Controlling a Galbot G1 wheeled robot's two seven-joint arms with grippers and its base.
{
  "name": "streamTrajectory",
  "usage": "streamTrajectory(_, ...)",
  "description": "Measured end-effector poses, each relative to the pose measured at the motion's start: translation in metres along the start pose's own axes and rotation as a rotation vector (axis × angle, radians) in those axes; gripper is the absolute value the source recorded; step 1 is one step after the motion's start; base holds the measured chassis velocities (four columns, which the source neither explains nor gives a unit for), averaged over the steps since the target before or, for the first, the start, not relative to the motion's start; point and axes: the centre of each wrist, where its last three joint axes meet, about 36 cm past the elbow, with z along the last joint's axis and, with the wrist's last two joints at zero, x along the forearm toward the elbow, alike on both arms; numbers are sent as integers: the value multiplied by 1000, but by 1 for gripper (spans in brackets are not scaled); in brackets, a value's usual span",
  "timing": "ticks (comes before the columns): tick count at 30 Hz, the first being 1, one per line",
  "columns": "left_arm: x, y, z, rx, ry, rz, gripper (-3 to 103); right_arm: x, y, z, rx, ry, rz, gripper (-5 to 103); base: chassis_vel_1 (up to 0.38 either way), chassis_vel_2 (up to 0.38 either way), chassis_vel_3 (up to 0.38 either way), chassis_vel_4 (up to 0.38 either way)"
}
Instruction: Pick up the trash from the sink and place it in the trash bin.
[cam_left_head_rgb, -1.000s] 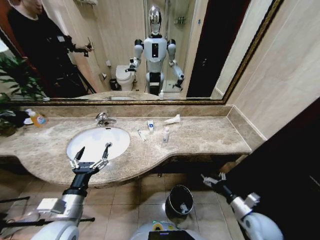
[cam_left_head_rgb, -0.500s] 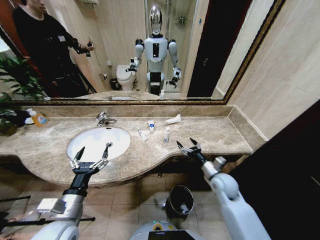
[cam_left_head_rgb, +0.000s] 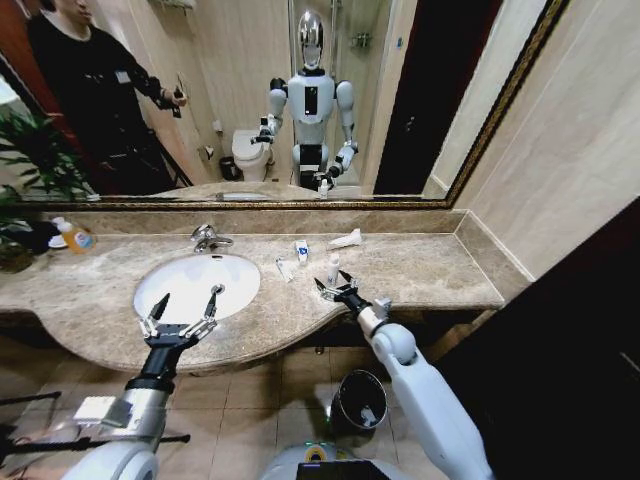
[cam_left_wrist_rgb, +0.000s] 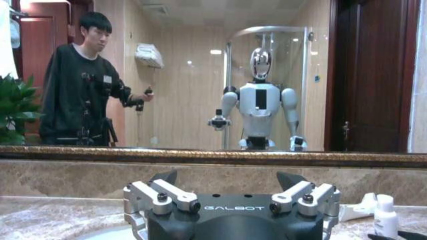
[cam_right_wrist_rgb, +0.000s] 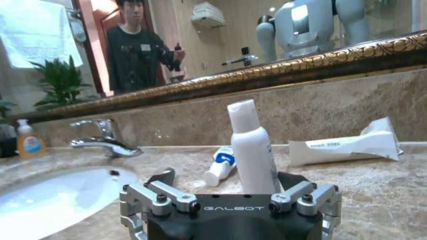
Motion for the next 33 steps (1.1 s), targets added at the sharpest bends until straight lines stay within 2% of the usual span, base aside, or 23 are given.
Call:
streamTrajectory(13, 0, 0, 0, 0, 0, 0, 100, -26, -20, 3, 25, 14, 43, 100, 0, 0, 0, 0)
streamTrajectory(14, 0, 0, 0, 0, 0, 0, 100, -31, -21, 3, 23, 8, 53, 102, 0, 0, 0, 0)
streamTrajectory(19, 0, 0, 0, 0, 0, 0, 100, -34, -23, 1, 28, 1, 70, 92, 0, 0, 0, 0)
streamTrajectory(21, 0, 0, 0, 0, 0, 0, 100, -33, -26, 0, 35, 3, 75, 80, 0, 0, 0, 0)
streamTrajectory(24, 0, 0, 0, 0, 0, 0, 100, -32, -28, 0, 38, 4, 79, 77, 0, 0, 0, 0)
streamTrajectory(26, 0, 0, 0, 0, 0, 0, 100, -31, -32, 0, 47, -3, 93, 68, 0, 0, 0, 0)
streamTrajectory(30, 0, 0, 0, 0, 0, 0, 100, -30, -35, -1, 53, -1, 98, 61, 0, 0, 0, 0)
streamTrajectory(32, 0, 0, 0, 0, 0, 0, 100, -28, -37, -2, 56, 6, 100, 52, 0, 0, 0, 0)
streamTrajectory(33, 0, 0, 0, 0, 0, 0, 100, -28, -37, -2, 56, 6, 100, 52, 0, 0, 0, 0)
